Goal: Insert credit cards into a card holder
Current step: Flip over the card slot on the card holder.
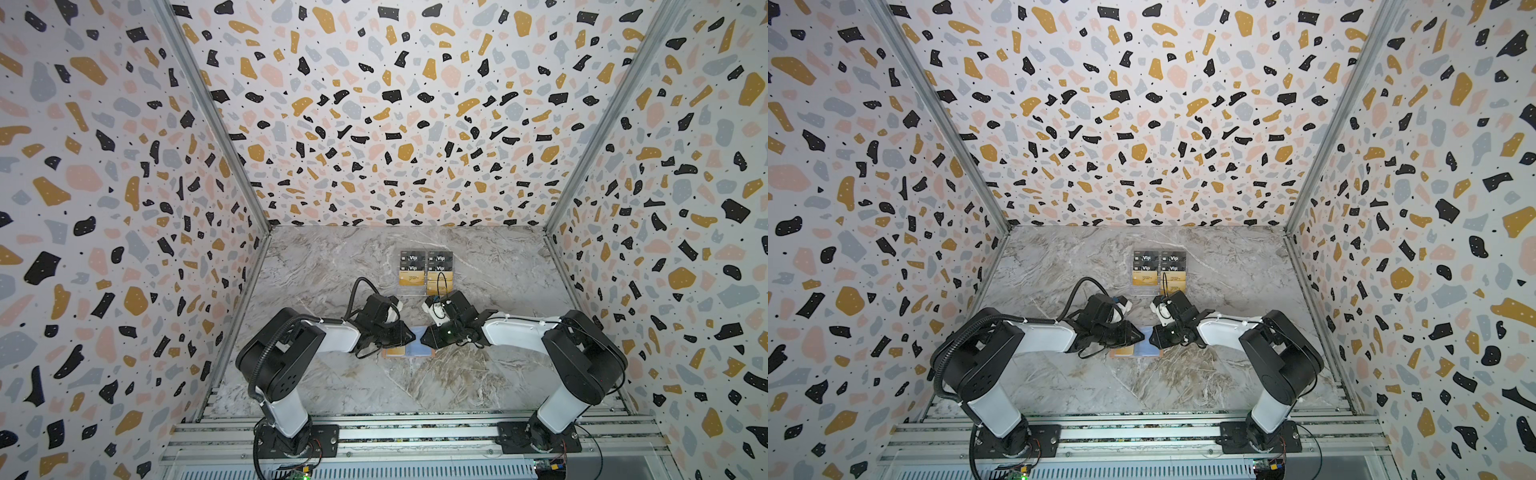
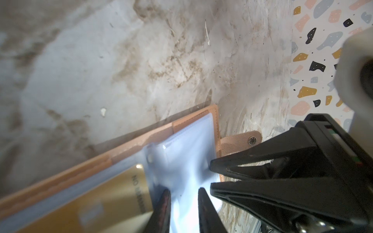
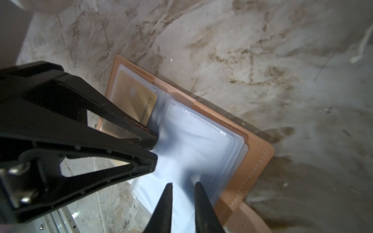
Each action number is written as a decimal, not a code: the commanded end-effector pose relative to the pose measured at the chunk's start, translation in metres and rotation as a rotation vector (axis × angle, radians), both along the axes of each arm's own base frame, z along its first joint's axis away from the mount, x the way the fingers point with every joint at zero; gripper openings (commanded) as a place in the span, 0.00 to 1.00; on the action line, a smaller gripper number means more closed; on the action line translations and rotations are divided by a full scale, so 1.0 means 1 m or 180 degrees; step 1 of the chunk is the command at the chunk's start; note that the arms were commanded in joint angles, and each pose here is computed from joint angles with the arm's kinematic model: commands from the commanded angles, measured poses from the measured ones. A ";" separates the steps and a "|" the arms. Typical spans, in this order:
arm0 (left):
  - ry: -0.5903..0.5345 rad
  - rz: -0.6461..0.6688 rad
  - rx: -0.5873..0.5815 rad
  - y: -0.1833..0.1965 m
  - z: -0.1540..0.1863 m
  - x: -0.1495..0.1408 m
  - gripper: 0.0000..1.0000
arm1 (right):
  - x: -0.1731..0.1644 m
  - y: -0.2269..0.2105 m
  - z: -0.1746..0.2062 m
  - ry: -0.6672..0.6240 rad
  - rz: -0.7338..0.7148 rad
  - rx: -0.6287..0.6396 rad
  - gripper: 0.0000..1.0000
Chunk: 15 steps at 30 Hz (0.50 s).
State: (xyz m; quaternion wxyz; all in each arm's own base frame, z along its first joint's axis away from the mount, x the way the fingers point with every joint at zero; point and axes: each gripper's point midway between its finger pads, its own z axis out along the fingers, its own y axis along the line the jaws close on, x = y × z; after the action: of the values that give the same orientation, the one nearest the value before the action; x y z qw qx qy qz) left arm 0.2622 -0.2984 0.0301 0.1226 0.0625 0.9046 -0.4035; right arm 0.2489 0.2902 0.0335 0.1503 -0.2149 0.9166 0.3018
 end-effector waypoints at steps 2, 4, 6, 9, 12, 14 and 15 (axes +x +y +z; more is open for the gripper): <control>0.0081 -0.0079 -0.0072 -0.006 -0.006 -0.007 0.27 | -0.010 -0.012 -0.020 0.0183 -0.0062 -0.0171 0.22; 0.0092 -0.0100 -0.0118 -0.009 -0.005 -0.008 0.27 | -0.010 -0.012 -0.021 0.0191 -0.0062 -0.0167 0.22; 0.0107 -0.0100 -0.0132 -0.009 -0.006 -0.008 0.27 | -0.011 -0.012 -0.020 0.0190 -0.0061 -0.0162 0.22; 0.0106 -0.0101 -0.0177 -0.011 -0.004 -0.007 0.27 | -0.012 -0.012 -0.020 0.0188 -0.0068 -0.0151 0.22; 0.0106 -0.0095 -0.0228 -0.013 -0.002 -0.007 0.27 | -0.011 -0.010 -0.018 0.0193 -0.0058 -0.0132 0.22; 0.0121 -0.0084 -0.0303 -0.015 0.000 -0.008 0.27 | -0.011 -0.010 -0.018 0.0191 -0.0061 -0.0119 0.22; 0.0129 -0.0081 -0.0363 -0.016 0.002 -0.008 0.26 | -0.011 -0.009 -0.017 0.0189 -0.0057 -0.0112 0.22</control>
State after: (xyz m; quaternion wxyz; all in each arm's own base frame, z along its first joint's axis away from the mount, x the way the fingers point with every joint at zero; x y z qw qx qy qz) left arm 0.2632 -0.3064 0.0323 0.1169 0.0546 0.8927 -0.4318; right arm 0.2489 0.2915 0.0337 0.1514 -0.2094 0.9151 0.3096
